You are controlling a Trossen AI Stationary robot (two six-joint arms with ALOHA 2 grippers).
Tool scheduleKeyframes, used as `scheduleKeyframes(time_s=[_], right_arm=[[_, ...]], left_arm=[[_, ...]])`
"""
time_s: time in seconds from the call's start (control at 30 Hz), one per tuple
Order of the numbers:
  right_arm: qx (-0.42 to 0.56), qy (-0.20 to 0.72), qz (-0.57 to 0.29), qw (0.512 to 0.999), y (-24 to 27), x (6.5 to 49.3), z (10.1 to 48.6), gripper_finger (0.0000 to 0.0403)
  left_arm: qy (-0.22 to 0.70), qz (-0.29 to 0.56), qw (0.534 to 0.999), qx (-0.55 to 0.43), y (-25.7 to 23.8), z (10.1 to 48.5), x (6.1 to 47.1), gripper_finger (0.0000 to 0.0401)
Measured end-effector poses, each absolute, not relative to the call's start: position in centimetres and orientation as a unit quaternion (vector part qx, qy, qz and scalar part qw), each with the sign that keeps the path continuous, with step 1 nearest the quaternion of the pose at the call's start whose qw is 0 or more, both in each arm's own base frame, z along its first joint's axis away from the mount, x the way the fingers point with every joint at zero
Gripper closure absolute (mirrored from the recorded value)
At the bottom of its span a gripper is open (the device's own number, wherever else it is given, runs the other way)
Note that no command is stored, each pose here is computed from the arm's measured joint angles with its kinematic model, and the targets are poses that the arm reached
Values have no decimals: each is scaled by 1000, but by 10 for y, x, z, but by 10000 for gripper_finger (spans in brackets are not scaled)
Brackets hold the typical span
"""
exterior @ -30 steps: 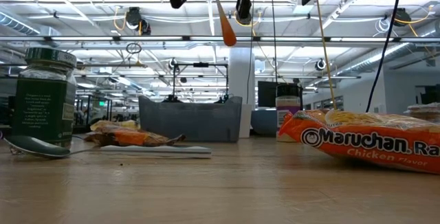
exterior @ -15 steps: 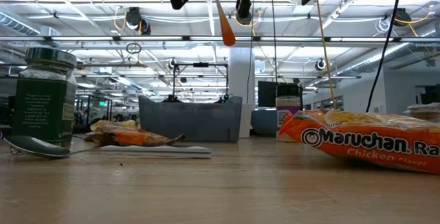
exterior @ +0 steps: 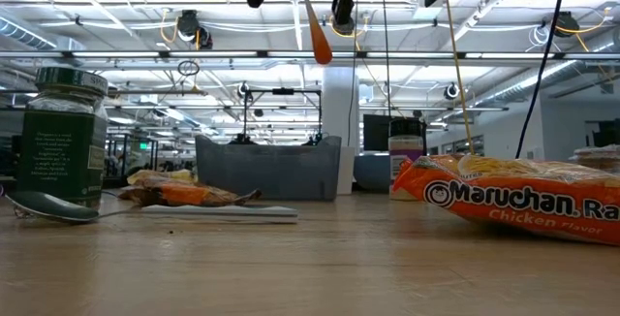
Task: Pick & Place Food Item
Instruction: Put the orange spoon into the bottom black bin
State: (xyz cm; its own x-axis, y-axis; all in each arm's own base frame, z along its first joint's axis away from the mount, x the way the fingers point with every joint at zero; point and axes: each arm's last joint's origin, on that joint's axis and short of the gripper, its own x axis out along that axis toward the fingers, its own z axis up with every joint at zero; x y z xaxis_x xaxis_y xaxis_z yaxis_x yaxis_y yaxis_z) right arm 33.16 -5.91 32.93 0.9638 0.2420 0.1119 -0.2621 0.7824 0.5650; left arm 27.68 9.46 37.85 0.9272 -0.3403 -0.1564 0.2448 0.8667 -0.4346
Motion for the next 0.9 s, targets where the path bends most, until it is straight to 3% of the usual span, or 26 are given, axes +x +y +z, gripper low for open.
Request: scheduleKeyframes(time_s=[0.43,0.9], right_arm=[[299,-24,145,943,-59,331,332,403],[299,-23,146,943,-58,331,331,403]], left_arm=[[120,-165,954,-220,94,378,276,330],[129,-163,953,-222,94,376,276,325]])
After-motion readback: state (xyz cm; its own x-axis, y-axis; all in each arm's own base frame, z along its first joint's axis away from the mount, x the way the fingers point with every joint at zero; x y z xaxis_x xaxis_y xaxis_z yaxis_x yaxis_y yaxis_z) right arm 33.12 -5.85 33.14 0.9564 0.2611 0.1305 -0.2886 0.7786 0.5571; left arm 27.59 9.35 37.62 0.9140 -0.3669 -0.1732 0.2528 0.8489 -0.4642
